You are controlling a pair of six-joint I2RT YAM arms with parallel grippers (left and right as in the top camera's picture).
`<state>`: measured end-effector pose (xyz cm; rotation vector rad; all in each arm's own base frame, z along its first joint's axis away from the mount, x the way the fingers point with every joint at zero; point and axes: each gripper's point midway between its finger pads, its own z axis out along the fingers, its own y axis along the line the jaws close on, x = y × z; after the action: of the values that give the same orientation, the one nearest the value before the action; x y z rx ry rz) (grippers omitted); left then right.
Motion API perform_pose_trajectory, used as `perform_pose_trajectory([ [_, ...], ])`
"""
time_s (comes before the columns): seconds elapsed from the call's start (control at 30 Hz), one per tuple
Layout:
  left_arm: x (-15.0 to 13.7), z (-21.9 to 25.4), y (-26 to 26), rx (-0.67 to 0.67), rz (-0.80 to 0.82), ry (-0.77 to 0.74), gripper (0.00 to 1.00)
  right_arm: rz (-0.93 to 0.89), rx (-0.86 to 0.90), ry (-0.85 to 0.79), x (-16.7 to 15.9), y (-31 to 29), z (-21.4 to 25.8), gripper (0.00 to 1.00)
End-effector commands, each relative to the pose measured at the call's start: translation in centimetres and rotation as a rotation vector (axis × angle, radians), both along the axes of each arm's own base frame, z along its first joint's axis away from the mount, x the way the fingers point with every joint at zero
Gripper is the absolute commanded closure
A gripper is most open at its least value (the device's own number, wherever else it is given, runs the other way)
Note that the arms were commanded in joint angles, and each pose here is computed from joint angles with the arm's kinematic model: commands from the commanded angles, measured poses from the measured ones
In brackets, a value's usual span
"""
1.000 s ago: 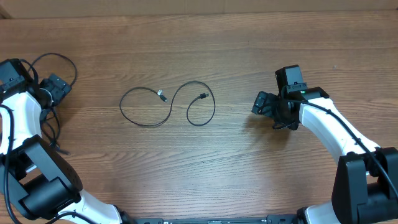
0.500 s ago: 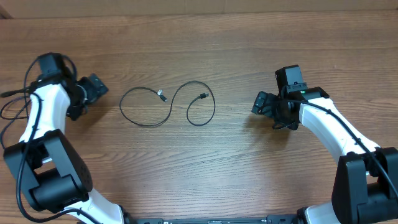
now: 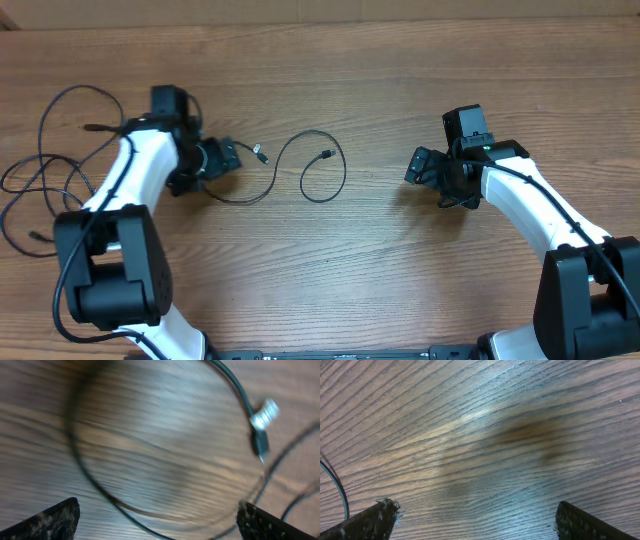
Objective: Untangle cables
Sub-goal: 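Swing the left gripper right over the remaining center cable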
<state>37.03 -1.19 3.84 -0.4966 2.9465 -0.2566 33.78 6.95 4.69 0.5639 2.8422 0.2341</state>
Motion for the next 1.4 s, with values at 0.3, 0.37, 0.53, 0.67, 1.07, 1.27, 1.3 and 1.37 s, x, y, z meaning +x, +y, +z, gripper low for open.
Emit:
perform_pose_trajectory([
  [0.3, -3.4, -1.8, -8.2, 0.003, -0.335, 0.055, 0.12, -0.009, -0.009, 0.007, -0.2, -0.2, -0.3, 0.00],
  [0.37, -3.6, -1.8, -9.0, 0.003, -0.359, 0.056, 0.13, -0.009, -0.009, 0.007, -0.2, -0.2, -0.3, 0.00],
  [0.53, -4.1, -1.8, -10.4, 0.005, -0.401, 0.055, 0.00, -0.009, -0.009, 0.007, -0.1, -0.2, -0.3, 0.00],
  [0.67, -4.2, -1.8, -11.0, 0.005, -0.418, 0.050, 0.01, -0.009, -0.009, 0.007, -0.1, -0.2, -0.3, 0.00],
  [1.07, -4.3, -1.8, -11.0, 0.024, -0.575, 0.028, 0.01, -0.009, -0.009, 0.007, -0.1, -0.2, -0.3, 0.00],
  [1.27, -4.1, -1.9, -10.4, 0.071, -0.627, 0.017, 0.01, -0.009, -0.009, 0.007, -0.2, -0.2, -0.3, 0.00],
  [1.3, -4.0, -1.9, -10.3, 0.077, -0.635, 0.014, 0.00, -0.009, -0.009, 0.007, -0.1, -0.2, -0.3, 0.00],
  [1.37, -3.9, -1.9, -10.3, 0.078, -0.643, 0.009, 0.00, -0.009, -0.009, 0.007, -0.1, -0.2, -0.3, 0.00],
])
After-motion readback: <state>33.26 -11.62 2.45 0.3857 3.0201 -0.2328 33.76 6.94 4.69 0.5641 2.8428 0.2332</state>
